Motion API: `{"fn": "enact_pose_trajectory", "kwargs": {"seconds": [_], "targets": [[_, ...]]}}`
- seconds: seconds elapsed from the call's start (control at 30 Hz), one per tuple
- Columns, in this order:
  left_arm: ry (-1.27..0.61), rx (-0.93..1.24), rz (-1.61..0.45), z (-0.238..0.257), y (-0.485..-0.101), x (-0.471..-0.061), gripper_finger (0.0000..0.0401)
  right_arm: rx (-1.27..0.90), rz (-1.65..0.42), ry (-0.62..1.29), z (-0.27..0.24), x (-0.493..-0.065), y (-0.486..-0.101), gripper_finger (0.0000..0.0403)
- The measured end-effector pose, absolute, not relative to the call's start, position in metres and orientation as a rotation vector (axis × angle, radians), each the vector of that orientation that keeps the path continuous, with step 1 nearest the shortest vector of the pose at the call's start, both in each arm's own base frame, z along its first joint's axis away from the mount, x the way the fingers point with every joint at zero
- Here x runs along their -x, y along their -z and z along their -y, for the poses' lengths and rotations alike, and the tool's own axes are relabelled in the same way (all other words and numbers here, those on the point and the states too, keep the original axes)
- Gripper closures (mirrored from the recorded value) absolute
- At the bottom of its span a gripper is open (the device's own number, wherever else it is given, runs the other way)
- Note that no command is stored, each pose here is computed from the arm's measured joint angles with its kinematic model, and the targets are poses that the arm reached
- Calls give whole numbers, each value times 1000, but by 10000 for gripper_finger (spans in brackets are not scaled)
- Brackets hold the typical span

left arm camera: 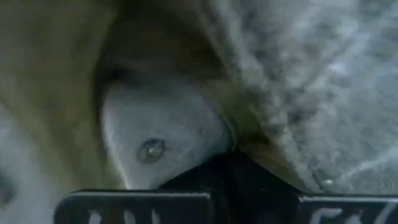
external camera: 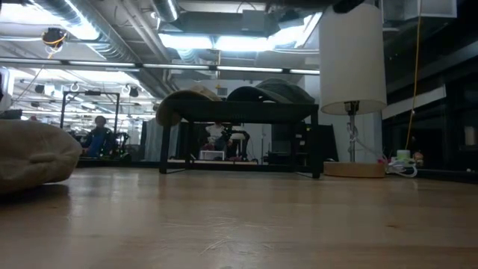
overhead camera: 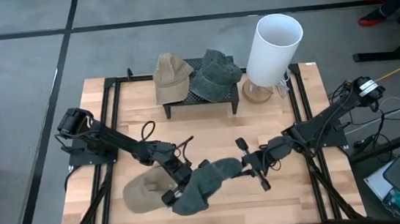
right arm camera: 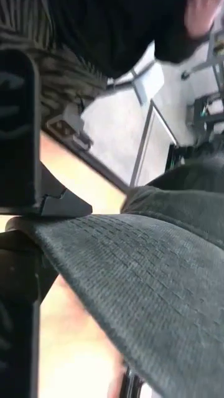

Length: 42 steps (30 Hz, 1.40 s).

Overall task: Pick & Place hat
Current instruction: Stack the dark green cap on top of the other dark green cap on the shelf

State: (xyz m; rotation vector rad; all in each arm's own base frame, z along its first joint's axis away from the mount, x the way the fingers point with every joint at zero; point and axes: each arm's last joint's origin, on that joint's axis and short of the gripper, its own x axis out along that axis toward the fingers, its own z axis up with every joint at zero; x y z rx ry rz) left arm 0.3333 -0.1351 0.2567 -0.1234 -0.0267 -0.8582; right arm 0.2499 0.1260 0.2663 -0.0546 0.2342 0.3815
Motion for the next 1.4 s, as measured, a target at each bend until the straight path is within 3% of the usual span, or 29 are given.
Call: {"fn": "enact_pose_trajectory", "kwargs": {"seconds": [0.27,0.73,1.2,1.4], "targets": [[1092,78,141,145,-265,-325,398,64,-274,-322,-114,-255,-262,389],[1265,121,95,140,-266,-323,400,32,-197,-621,-124,-252,-271,389],[1116,288,-11,83,-267,-341,370,33,-182,-651,-127,-250,-272,389],[1041,283,34,49,-286,-337,361,-27,-205,-645,-127,-250,-272,389]]}}
